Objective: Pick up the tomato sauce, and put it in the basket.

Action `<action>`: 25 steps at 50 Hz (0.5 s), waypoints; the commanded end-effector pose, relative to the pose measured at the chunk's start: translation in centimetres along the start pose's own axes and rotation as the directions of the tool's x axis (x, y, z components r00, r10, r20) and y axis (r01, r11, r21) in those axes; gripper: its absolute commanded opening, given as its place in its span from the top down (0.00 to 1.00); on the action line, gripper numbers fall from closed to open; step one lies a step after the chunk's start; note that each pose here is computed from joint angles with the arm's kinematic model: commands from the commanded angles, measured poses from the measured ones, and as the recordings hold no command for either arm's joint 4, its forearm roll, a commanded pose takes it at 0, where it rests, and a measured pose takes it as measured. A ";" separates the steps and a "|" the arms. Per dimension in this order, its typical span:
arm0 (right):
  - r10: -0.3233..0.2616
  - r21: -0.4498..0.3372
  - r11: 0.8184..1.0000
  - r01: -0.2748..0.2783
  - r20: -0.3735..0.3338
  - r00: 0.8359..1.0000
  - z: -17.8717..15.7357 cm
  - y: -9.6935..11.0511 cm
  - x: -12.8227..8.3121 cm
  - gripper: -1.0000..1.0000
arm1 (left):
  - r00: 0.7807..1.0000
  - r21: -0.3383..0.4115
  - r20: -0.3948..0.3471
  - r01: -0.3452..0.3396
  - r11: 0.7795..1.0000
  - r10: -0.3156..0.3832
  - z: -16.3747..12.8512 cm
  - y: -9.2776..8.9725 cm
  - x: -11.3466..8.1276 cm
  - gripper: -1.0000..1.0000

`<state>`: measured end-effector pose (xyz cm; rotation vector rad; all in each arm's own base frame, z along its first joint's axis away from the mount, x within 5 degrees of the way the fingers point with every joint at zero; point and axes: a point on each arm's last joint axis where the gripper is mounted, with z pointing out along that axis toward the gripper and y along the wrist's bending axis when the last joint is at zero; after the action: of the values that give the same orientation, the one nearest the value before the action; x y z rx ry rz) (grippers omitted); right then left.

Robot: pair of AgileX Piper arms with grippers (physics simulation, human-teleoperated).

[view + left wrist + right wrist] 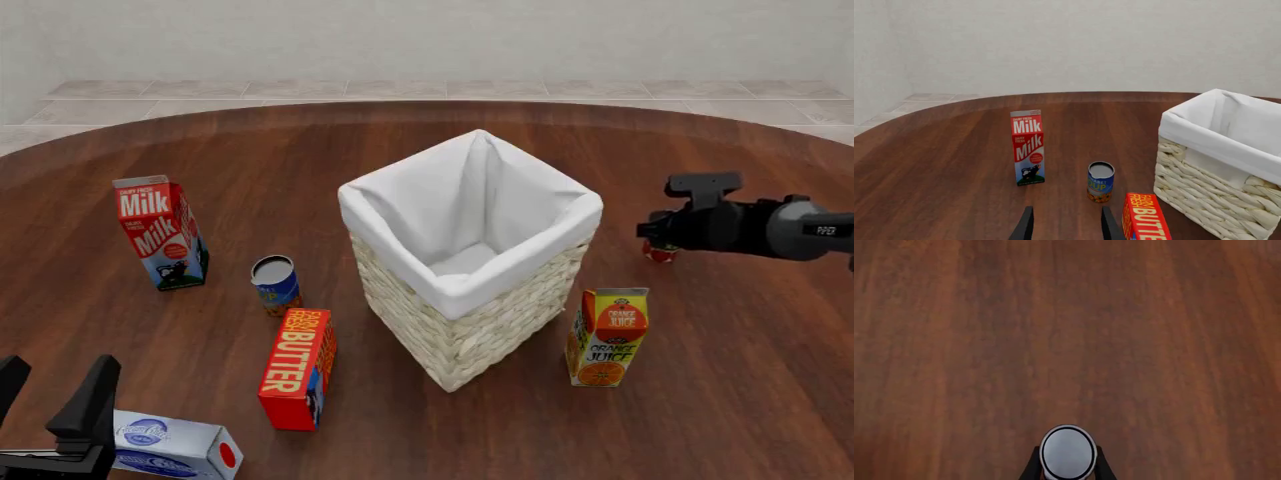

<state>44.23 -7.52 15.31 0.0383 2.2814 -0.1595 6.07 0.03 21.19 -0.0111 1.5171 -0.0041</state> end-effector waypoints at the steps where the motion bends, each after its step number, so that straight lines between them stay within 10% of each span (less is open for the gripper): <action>1: 0.031 -0.005 1.000 -0.031 0.023 0.999 -3.2 0.3 -0.7 1.00 | 1.000 0.000 0.000 0.000 1.000 0.000 0.0 0.0 0.0 0.00; 25: 0.016 -0.016 1.000 -0.015 0.103 0.995 -15.5 1.0 -1.3 1.00 | 1.000 0.000 0.000 0.000 1.000 0.000 0.0 0.0 0.0 0.00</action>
<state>36.94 -5.48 23.59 0.0146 2.2127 -0.1582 6.07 0.03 21.19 -0.0111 1.5172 -0.0042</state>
